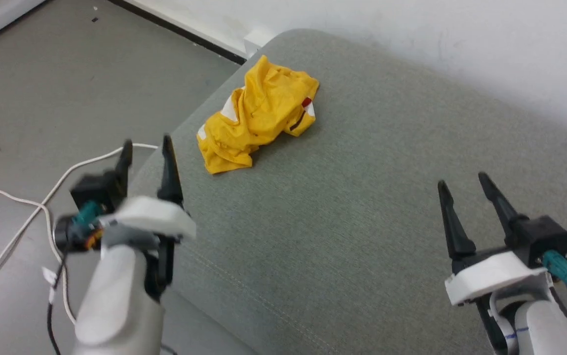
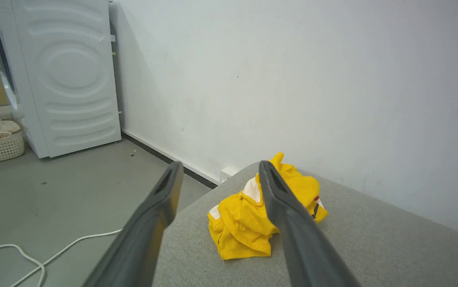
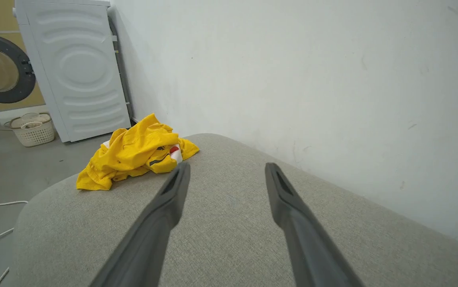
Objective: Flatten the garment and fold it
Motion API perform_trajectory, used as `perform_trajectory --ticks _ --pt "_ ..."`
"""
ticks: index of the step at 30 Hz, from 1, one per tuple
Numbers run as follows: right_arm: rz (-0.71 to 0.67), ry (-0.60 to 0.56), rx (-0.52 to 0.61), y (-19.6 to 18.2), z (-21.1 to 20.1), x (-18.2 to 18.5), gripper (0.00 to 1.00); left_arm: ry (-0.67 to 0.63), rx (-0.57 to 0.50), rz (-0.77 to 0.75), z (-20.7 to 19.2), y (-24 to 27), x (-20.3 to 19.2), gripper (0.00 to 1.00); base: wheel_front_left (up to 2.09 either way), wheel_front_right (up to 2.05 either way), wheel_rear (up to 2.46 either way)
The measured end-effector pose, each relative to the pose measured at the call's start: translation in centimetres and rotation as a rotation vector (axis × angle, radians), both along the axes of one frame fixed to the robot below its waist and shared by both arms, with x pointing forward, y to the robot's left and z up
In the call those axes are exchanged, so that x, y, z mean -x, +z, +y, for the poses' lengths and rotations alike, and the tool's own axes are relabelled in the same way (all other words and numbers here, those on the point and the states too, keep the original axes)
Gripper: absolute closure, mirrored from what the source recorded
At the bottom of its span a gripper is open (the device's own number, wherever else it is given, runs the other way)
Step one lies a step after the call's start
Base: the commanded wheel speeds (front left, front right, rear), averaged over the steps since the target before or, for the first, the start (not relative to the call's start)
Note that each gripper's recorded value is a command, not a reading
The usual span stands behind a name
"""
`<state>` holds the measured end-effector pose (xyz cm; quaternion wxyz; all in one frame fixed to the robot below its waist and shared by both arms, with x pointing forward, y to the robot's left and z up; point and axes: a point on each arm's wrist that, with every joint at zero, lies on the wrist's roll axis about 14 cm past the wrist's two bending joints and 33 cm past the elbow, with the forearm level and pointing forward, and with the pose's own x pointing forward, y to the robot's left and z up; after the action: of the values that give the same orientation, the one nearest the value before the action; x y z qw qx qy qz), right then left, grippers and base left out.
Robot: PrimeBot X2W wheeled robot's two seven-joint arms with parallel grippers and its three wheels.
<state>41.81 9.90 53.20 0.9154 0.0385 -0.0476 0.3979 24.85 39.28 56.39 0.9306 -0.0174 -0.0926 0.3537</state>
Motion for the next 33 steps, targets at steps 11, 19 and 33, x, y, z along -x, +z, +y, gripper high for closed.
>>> perform_trajectory --ticks 11,19,33 --pt "-0.002 -0.088 -0.02 -0.9 -2.0 -4.7 0.0 -0.096 0.057 0.094 4.6 3.5 -11.2 0.0 0.0 0.0 0.0" --pt "0.081 -0.225 -0.01 -5.7 -7.1 -8.0 0.0 -0.166 0.245 0.389 5.4 -2.9 -19.3 0.0 0.0 0.0 0.0" --pt "0.225 -0.444 0.066 -13.3 -16.4 -8.5 0.0 -0.192 0.598 0.958 1.1 -19.0 -21.8 0.56 0.0 0.0 0.0"
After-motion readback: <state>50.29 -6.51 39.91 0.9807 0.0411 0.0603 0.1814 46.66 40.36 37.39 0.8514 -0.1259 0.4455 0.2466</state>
